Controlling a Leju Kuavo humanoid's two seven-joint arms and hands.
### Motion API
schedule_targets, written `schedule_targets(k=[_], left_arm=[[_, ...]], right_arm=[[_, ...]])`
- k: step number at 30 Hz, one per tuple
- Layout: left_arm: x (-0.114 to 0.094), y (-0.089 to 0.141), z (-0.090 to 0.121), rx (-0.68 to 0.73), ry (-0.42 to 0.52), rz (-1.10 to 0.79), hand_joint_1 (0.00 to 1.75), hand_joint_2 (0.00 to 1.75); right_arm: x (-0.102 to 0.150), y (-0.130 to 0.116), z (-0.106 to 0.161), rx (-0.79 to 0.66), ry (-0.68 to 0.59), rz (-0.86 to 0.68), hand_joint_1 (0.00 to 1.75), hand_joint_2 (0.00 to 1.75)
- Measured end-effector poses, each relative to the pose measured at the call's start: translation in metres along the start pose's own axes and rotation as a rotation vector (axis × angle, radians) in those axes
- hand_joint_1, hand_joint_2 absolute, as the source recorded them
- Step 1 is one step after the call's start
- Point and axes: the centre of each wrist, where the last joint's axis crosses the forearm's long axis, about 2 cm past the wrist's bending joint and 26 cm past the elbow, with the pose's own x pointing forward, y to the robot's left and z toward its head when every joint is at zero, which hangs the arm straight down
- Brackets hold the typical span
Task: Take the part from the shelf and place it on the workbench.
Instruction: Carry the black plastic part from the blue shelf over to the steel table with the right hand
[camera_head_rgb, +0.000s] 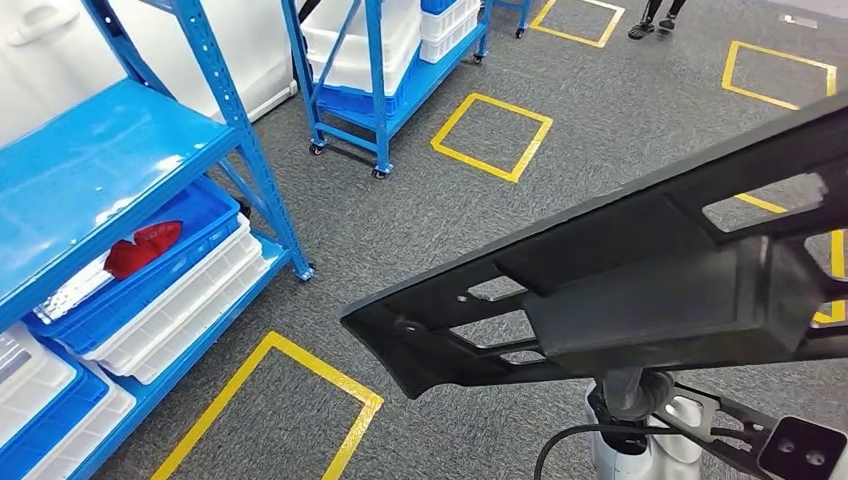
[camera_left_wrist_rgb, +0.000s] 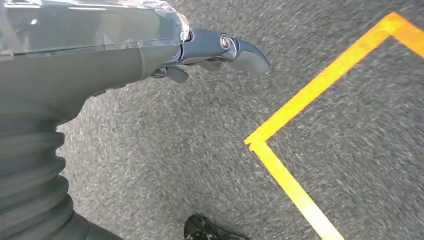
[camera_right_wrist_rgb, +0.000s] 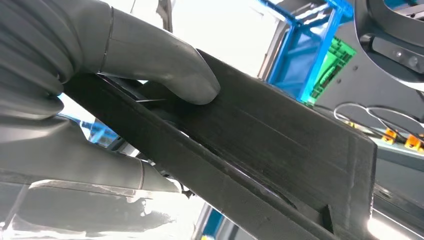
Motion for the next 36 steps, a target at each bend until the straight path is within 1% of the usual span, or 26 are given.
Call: schedule_targets(k=[6, 11, 16, 21, 25, 29, 36], left_arm=[[0.001, -0.008, 0.001, -0.011, 0.023, -0.001, 0.00, 1.75], [-0.010, -0.009, 0.003, -0.011, 0.050, -0.009, 0.00, 1.75], [-0.012, -0.015, 0.005, -0.027, 0.037, -0.004, 0.00, 1.75], [-0.009, -0.024, 0.006, -0.052, 0.021, 0.004, 0.00, 1.75], [-0.014, -0.027, 0.007, -0.061, 0.014, 0.006, 0.00, 1.75], [-0.013, -0.030, 0.008, -0.070, -0.001, 0.009, 0.00, 1.75], [-0.013, -0.034, 0.008, -0.085, -0.005, 0.011, 0.00, 1.75]], right_arm=[[-0.005, 0.005, -0.003, 0.003, 0.011, -0.008, 1.75, 1.75], [-0.009, 0.015, -0.002, -0.001, 0.013, -0.045, 1.75, 1.75], [-0.014, 0.024, -0.006, 0.015, 0.002, -0.087, 1.75, 1.75], [-0.021, 0.033, -0.010, 0.041, 0.016, -0.109, 1.75, 1.75], [-0.028, 0.039, -0.012, 0.052, 0.033, -0.126, 1.75, 1.75], [-0.033, 0.045, -0.012, 0.053, 0.047, -0.136, 1.75, 1.75], [-0.038, 0.053, -0.018, 0.046, 0.034, -0.156, 1.75, 1.75]])
